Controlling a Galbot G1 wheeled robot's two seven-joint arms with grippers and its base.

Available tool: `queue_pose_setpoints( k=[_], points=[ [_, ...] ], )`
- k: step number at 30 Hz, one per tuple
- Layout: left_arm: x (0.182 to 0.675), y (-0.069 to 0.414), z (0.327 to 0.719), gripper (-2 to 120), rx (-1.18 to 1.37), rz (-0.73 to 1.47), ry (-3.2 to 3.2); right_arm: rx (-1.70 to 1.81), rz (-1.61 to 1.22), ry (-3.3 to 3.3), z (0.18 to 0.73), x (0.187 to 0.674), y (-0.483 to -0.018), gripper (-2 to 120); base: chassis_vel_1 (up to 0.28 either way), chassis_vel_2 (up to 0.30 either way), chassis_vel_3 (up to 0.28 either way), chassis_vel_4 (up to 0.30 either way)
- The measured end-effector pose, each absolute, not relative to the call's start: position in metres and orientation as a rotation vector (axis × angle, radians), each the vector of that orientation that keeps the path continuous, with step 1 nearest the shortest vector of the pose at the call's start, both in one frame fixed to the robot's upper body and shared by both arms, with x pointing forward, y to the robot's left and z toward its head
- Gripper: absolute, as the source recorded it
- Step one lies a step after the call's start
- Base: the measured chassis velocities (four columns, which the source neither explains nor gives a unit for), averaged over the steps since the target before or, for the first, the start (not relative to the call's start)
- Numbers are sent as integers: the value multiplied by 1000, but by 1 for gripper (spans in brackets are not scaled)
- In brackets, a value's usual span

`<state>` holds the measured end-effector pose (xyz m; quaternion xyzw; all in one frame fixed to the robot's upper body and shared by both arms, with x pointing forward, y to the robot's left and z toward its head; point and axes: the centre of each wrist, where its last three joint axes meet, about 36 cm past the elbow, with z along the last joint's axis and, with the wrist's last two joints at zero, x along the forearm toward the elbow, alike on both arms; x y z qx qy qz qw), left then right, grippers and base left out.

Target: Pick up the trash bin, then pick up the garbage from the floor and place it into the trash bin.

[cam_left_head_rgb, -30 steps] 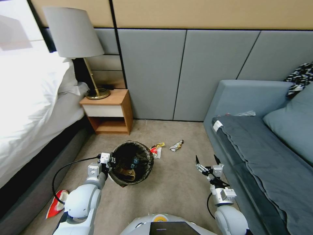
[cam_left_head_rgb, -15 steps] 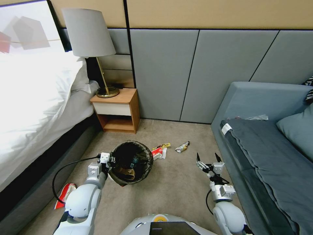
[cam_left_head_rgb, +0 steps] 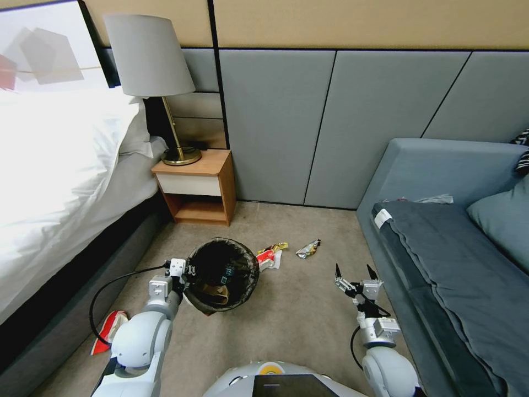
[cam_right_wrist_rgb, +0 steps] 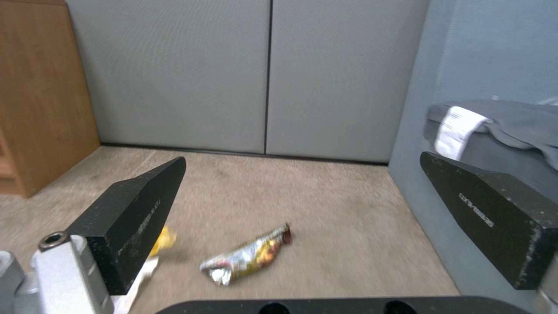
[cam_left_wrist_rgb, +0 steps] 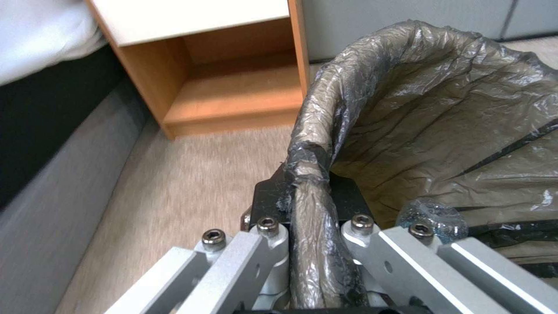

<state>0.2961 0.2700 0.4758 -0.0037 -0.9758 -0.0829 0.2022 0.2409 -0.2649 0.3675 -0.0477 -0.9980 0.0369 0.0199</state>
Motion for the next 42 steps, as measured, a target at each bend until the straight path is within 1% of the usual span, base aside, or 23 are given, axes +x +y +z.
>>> queue_pose_setpoints(
  k=[30, 34, 42],
  points=[
    [297, 272, 478, 4, -14, -246, -2731, -135, 105, -3099, 362, 244, -261, 100, -199, 190, 197, -203],
    [297, 272, 480, 4, -15, -246, -2736, -137, 110, -3084, 361, 248, -262, 100, -102, 100, 78, -89],
    [297, 272, 480, 4, -16, -248, -2738, -142, 111, -3041, 361, 250, -263, 100, 0, 0, 0, 0]
  ],
)
